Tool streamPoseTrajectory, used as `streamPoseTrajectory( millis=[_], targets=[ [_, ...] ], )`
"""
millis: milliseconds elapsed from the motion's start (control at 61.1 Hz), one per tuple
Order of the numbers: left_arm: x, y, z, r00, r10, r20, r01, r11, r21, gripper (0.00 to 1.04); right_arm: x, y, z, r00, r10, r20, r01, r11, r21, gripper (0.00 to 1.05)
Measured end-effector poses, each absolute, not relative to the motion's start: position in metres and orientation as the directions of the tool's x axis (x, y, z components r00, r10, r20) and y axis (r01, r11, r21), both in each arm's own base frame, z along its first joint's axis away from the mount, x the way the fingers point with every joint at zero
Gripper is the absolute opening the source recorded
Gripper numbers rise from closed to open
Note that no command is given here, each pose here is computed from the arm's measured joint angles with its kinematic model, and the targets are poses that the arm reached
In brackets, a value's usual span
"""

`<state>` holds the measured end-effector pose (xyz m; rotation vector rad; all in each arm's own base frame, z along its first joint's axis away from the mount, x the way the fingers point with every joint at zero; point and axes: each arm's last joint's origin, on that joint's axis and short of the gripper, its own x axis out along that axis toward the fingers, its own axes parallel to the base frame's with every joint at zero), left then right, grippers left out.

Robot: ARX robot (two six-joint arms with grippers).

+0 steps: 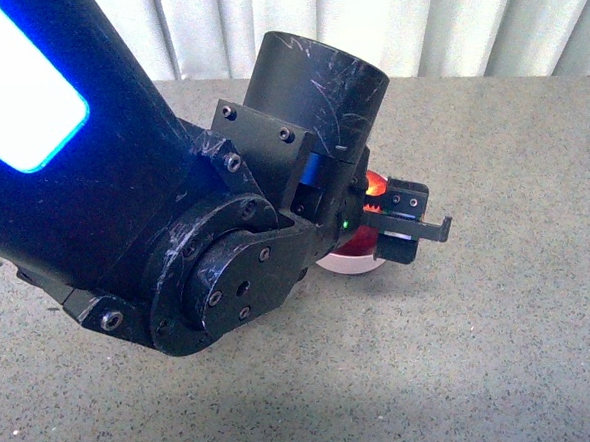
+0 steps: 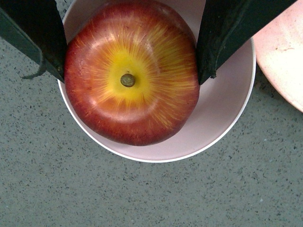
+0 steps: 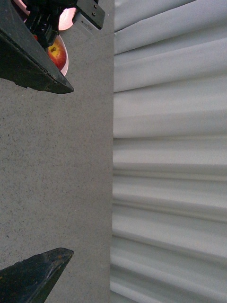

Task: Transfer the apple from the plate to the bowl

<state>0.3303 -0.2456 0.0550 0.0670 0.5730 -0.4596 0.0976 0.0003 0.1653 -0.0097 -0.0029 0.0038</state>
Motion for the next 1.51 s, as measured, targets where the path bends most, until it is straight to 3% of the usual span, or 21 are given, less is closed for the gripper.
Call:
streamPoseTrajectory(
  millis=[49,245,474,704,965,1440,1505],
  targets=[
    [0.331,-0.246,0.055,0.742,-0.398,-0.539,0.435,0.898,-0.065,0.72,0.098,0.000,0.165,1.000,0.004,0.003,-0.004,1.000,-0.010,0.95],
    [0.333,-0.244,0.060,0.759,-0.416,-0.500,0.440,0.895,-0.077,1.00,0.098,0.000,0.165,1.000,0.004,0.003,-0.004,1.000,-0.010,0.95],
    [0.326,-0.223,0.078,0.783,-0.421,-0.457,0.428,0.899,-0.095,0.98,0.098,0.000,0.165,1.000,0.004,0.003,-0.004,1.000,-0.010,0.95],
    [0.300,-0.175,0.107,0.815,-0.417,-0.401,0.427,0.902,-0.071,0.98,0.098,0.000,0.165,1.000,0.004,0.003,-0.004,1.000,-0.010,0.95],
    [0.265,-0.102,0.121,0.862,-0.307,-0.403,0.313,0.948,-0.051,0.98,0.098,0.000,0.165,1.000,0.003,0.003,-0.003,1.000,-0.010,0.95],
    [0.179,-0.044,0.152,0.907,-0.227,-0.355,0.214,0.974,-0.077,0.98,0.098,0.000,0.165,1.000,0.004,0.003,-0.004,1.000,-0.010,0.95],
    [0.172,-0.041,0.151,0.963,-0.118,-0.242,0.118,0.993,-0.017,0.89,0.098,0.000,0.165,1.000,0.004,0.003,-0.004,1.000,-0.010,0.95]
  ],
)
